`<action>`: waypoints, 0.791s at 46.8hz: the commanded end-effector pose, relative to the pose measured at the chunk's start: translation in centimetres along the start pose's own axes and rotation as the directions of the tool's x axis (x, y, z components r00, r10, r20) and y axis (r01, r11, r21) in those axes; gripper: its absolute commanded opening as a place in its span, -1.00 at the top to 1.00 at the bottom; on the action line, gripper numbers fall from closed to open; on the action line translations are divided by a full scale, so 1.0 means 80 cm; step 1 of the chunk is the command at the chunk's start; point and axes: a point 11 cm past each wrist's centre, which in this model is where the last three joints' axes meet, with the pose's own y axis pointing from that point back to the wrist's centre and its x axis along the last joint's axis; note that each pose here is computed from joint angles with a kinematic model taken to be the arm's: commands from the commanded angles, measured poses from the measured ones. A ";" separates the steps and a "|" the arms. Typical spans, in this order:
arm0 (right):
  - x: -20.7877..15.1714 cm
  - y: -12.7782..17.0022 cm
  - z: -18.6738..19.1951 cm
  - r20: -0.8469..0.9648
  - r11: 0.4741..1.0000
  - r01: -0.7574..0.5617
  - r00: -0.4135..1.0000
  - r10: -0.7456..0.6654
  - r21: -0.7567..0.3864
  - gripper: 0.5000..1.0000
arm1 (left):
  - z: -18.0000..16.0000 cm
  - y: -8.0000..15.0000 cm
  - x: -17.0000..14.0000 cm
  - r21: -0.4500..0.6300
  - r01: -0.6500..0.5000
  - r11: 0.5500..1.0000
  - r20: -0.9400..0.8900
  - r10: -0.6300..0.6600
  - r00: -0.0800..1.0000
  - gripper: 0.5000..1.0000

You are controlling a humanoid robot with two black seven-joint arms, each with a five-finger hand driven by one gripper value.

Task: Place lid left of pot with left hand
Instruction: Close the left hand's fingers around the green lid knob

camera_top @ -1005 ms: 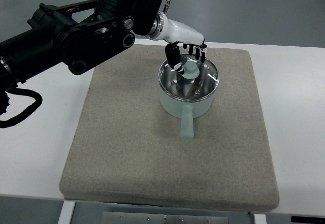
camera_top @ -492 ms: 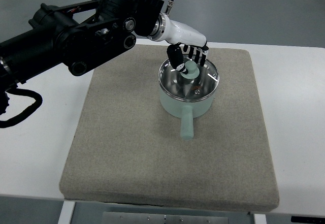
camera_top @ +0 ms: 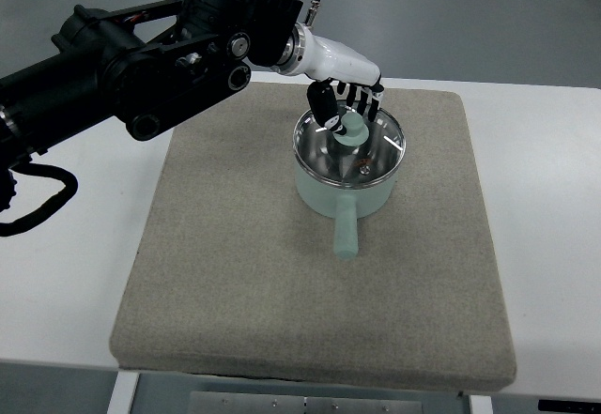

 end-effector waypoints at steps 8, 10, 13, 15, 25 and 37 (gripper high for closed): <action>0.000 0.000 0.000 0.000 1.000 0.000 1.000 0.000 0.000 -0.69 | -0.002 0.001 -0.001 0.003 0.001 1.000 0.000 -0.001 1.000 0.66; 0.000 0.000 0.000 0.000 1.000 0.000 1.000 0.000 0.000 -0.69 | -0.002 0.001 0.000 0.003 0.000 1.000 -0.001 0.000 1.000 0.71; 0.000 0.000 0.000 0.000 1.000 0.000 1.000 0.000 0.000 -0.69 | -0.003 0.001 0.000 0.004 -0.001 1.000 -0.002 0.001 1.000 0.71; 0.000 0.000 0.000 0.000 1.000 0.000 1.000 0.000 0.000 -0.69 | -0.002 0.001 0.000 0.003 0.000 1.000 -0.001 0.000 1.000 0.71; 0.000 0.000 0.000 0.000 1.000 0.000 1.000 0.000 0.000 -0.69 | -0.003 0.001 -0.001 0.005 0.000 1.000 -0.004 0.000 1.000 0.99; 0.000 0.000 0.000 0.000 1.000 0.000 1.000 0.000 0.000 -0.69 | -0.002 0.006 0.011 0.012 -0.014 1.000 0.013 0.014 1.000 1.00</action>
